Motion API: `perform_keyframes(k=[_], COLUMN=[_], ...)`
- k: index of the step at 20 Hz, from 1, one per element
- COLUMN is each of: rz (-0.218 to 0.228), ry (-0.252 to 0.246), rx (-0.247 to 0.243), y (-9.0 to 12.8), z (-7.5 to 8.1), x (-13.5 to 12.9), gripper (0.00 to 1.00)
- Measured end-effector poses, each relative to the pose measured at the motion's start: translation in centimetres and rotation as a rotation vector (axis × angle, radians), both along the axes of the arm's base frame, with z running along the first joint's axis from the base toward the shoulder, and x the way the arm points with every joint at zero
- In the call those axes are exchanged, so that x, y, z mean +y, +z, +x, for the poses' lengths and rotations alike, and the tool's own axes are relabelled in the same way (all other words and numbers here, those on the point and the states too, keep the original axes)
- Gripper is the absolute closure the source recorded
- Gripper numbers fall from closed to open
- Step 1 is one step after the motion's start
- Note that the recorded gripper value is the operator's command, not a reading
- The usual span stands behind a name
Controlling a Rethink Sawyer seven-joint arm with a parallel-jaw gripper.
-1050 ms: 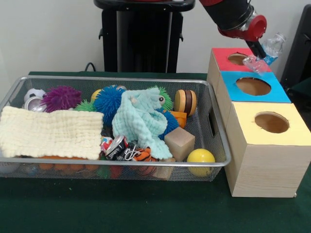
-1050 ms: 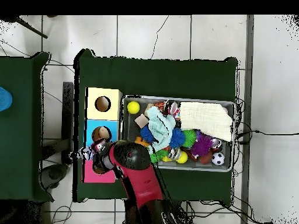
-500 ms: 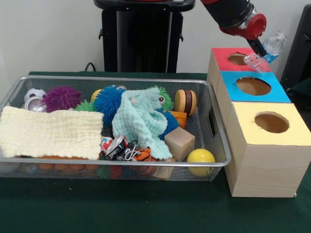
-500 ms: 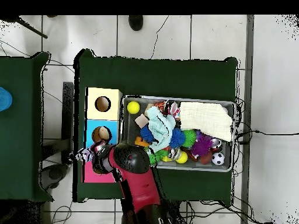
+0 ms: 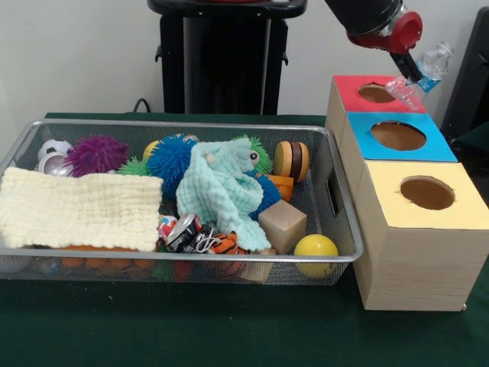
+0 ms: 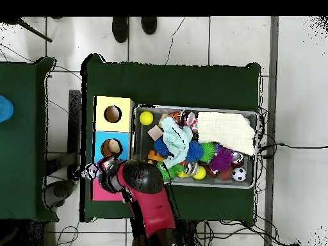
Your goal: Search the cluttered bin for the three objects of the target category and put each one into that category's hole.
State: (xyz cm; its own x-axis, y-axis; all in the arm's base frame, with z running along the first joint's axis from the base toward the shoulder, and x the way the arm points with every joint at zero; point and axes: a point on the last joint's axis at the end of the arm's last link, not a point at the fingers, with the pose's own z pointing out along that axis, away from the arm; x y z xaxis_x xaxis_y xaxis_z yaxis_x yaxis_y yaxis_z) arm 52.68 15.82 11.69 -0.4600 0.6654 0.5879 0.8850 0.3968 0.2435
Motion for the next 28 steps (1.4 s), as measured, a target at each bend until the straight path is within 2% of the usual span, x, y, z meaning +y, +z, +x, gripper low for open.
perform_keyframes(k=[6, 14, 28], rz=[-0.003, -0.017, -0.021], ry=[0.009, 0.084, 0.082], rx=[-0.019, -0.052, -0.049], y=[0.8, 1.6, 1.1], z=[0.2, -0.1, -0.1], x=[0.0, -0.2, -2.8], gripper=[1.0, 1.0, 1.0])
